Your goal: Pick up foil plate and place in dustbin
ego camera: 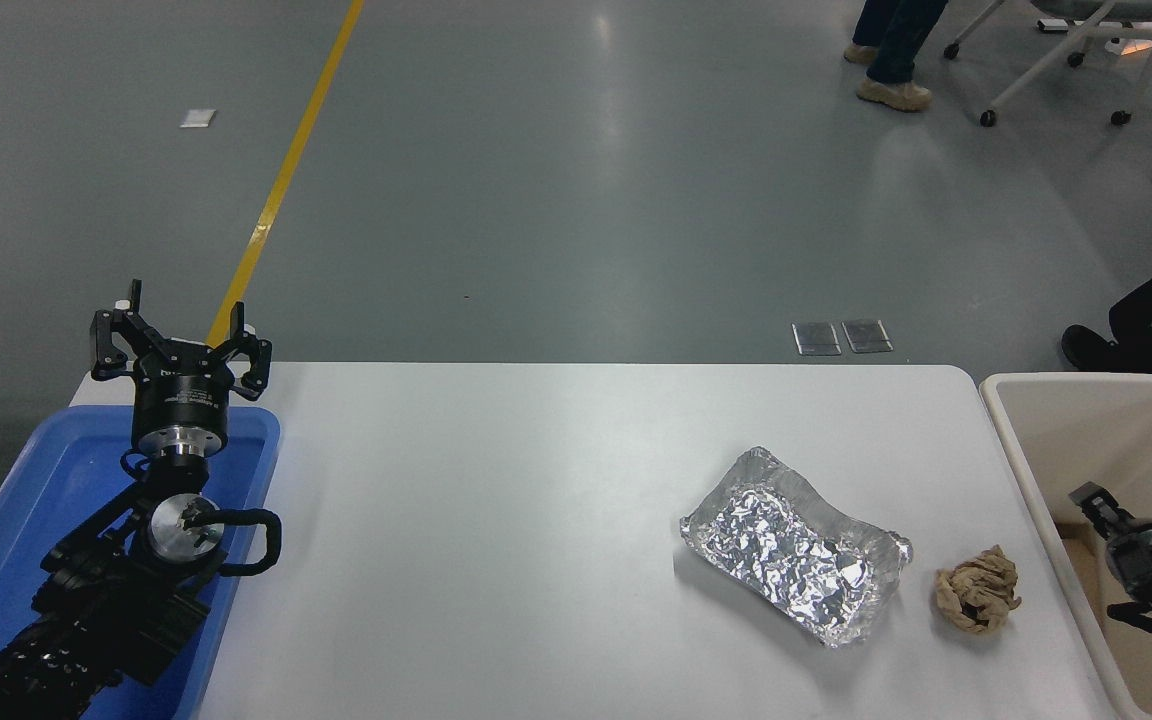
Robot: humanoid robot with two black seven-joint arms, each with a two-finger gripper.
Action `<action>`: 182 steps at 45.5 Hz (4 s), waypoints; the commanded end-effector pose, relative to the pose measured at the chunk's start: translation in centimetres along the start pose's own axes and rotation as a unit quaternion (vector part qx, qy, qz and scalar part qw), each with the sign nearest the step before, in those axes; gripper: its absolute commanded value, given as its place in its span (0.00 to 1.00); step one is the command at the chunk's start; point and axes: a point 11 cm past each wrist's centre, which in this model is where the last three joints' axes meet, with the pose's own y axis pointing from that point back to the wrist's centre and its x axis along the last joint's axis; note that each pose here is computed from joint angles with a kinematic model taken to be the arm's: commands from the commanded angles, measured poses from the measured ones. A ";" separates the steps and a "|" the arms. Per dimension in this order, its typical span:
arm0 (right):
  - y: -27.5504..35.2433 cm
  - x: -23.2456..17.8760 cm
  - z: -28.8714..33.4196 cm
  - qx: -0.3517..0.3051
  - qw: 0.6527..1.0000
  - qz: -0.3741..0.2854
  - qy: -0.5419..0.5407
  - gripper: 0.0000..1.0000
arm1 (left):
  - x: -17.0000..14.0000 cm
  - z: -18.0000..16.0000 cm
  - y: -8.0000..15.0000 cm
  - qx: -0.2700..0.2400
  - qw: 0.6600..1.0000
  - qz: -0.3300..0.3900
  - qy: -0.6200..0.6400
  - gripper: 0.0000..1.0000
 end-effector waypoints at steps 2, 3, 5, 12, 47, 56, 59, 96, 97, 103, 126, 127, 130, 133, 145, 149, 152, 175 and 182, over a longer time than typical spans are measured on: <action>0.2 -1.1 -1.7 0.014 1.000 -0.008 0.003 1.00 | -0.1 0.0 -0.1 0.003 1.000 0.002 -0.002 0.99; 0.2 -1.0 -1.7 0.015 1.000 -0.007 0.003 1.00 | -0.1 0.0 -0.2 0.002 1.000 0.004 -0.004 0.99; 0.2 -0.9 -1.9 0.016 1.000 -0.006 0.002 1.00 | -0.3 -0.2 -0.3 0.002 1.000 0.002 -0.006 0.99; 0.1 -0.9 -1.4 0.012 1.000 -0.006 0.000 1.00 | -0.2 -0.1 -0.2 -0.002 1.000 0.004 -0.002 0.99; 0.2 -0.4 -2.0 0.017 1.000 -0.008 0.003 1.00 | -0.2 -0.1 -0.2 -0.002 1.000 0.004 -0.002 0.99; 1.4 2.2 -5.4 0.046 0.998 -0.043 -0.006 1.00 | -0.3 -0.1 -0.3 -0.001 1.000 0.002 -0.002 0.99; 2.0 2.5 -6.3 0.055 0.997 -0.061 -0.002 1.00 | -0.3 -0.1 -0.3 -0.001 1.000 0.002 -0.002 0.99; 23.9 3.0 -16.9 0.201 0.899 -0.247 0.301 1.00 | -0.4 -0.1 -0.3 0.000 1.000 -0.004 0.001 0.99; 24.7 3.1 -16.7 0.202 0.895 -0.254 0.307 1.00 | -0.4 -0.1 -0.3 0.000 1.000 -0.004 0.001 0.99; 29.9 4.0 -16.4 0.220 0.866 -0.284 0.348 1.00 | -0.3 0.0 -0.2 0.000 1.000 -0.003 0.000 0.99; 41.1 8.8 -18.7 0.283 0.812 -0.284 0.425 1.00 | -0.2 0.0 -0.2 0.000 1.000 -0.003 0.000 0.99; 41.2 8.9 -18.7 0.284 0.812 -0.282 0.424 1.00 | -0.2 0.0 -0.2 0.000 1.000 -0.003 0.000 0.99; 41.2 9.1 -18.6 0.286 0.814 -0.282 0.420 1.00 | -0.2 0.0 -0.2 0.000 1.000 -0.003 0.000 0.99; 41.2 9.1 -18.6 0.287 0.814 -0.281 0.419 1.00 | -0.2 0.0 -0.2 0.000 1.000 -0.002 -0.001 0.99; 38.2 9.0 -17.7 0.253 0.820 -0.289 0.424 1.00 | -0.2 0.0 -0.2 0.000 1.000 -0.003 0.000 0.99; 36.1 8.9 -17.1 0.233 0.827 -0.303 0.411 1.00 | -0.2 0.0 -0.2 0.000 1.000 -0.003 0.000 0.99; 34.2 8.6 -16.5 0.215 0.833 -0.317 0.400 1.00 | -0.2 0.0 -0.2 0.000 1.000 -0.003 0.000 0.99; 21.0 1.6 -7.1 0.096 0.891 -0.338 0.288 1.00 | -0.3 -0.1 -0.2 0.001 1.000 -0.004 0.000 0.99; 19.2 -1.1 -4.8 0.066 0.903 -0.356 0.230 1.00 | -0.3 0.0 -0.2 0.000 1.000 -0.003 0.000 0.99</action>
